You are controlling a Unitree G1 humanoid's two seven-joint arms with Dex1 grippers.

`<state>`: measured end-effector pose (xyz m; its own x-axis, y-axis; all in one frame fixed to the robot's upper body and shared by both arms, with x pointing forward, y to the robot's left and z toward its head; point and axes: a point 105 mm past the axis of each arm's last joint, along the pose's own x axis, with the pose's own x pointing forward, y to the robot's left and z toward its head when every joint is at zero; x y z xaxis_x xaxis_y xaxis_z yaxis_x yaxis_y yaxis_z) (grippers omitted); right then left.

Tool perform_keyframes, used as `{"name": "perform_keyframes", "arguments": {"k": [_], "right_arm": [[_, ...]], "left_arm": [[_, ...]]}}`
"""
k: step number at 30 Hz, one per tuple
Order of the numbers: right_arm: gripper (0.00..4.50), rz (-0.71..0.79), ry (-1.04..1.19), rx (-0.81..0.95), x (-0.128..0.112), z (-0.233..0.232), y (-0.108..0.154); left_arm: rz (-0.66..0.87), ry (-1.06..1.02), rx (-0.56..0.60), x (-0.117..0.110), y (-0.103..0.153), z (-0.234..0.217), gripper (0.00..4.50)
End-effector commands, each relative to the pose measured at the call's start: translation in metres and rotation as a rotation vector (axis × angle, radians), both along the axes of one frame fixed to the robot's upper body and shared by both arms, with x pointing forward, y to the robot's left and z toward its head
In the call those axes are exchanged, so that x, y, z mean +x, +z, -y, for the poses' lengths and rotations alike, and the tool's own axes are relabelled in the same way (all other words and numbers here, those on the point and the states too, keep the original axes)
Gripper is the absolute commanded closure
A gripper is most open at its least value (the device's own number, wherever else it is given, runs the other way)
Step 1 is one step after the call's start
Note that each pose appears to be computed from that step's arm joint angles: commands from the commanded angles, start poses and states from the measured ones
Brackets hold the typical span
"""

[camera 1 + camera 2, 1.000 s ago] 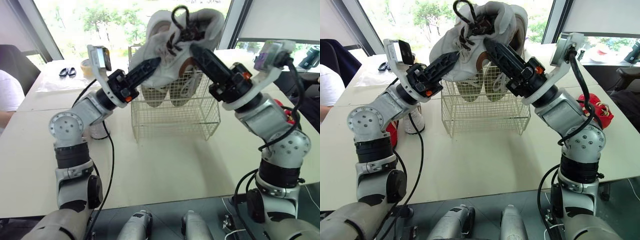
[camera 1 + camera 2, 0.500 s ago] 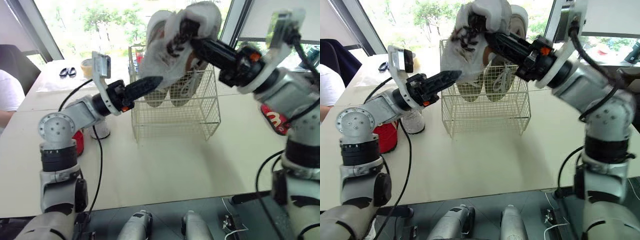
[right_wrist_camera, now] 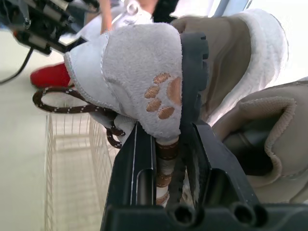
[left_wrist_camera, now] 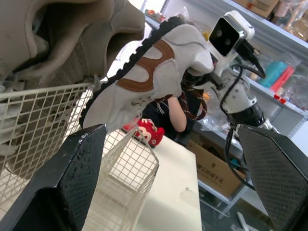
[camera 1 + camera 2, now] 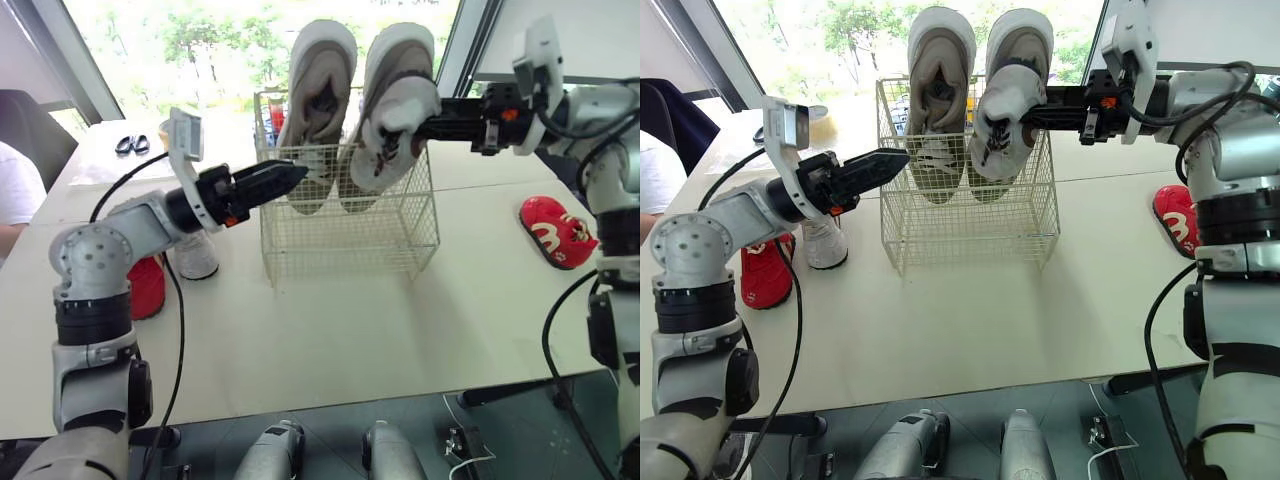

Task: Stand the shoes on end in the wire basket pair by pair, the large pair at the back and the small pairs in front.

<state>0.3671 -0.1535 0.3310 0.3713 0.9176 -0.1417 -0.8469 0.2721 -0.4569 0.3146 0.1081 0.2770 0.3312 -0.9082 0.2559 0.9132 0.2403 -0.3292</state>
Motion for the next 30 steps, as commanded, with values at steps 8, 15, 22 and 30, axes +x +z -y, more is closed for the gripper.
{"name": "perform_keyframes", "arguments": {"k": [8, 15, 22, 30], "right_arm": [[4.13, -0.008, -0.020, -0.035, 0.019, 0.009, -0.013], [4.13, -0.033, -0.049, -0.001, 0.025, 0.014, -0.022], [1.11, -0.050, -0.043, 0.029, 0.024, 0.012, -0.033], [0.04, 0.019, -0.089, 0.003, 0.008, 0.023, -0.037]], "left_arm": [[0.073, 0.036, 0.012, -0.007, 0.007, -0.001, 0.06], [0.081, 0.041, 0.023, -0.008, 0.006, 0.002, 0.06], [0.084, 0.036, 0.021, -0.007, 0.008, 0.007, 0.00], [0.087, 0.026, 0.023, -0.005, 0.010, 0.009, 0.00]]}}
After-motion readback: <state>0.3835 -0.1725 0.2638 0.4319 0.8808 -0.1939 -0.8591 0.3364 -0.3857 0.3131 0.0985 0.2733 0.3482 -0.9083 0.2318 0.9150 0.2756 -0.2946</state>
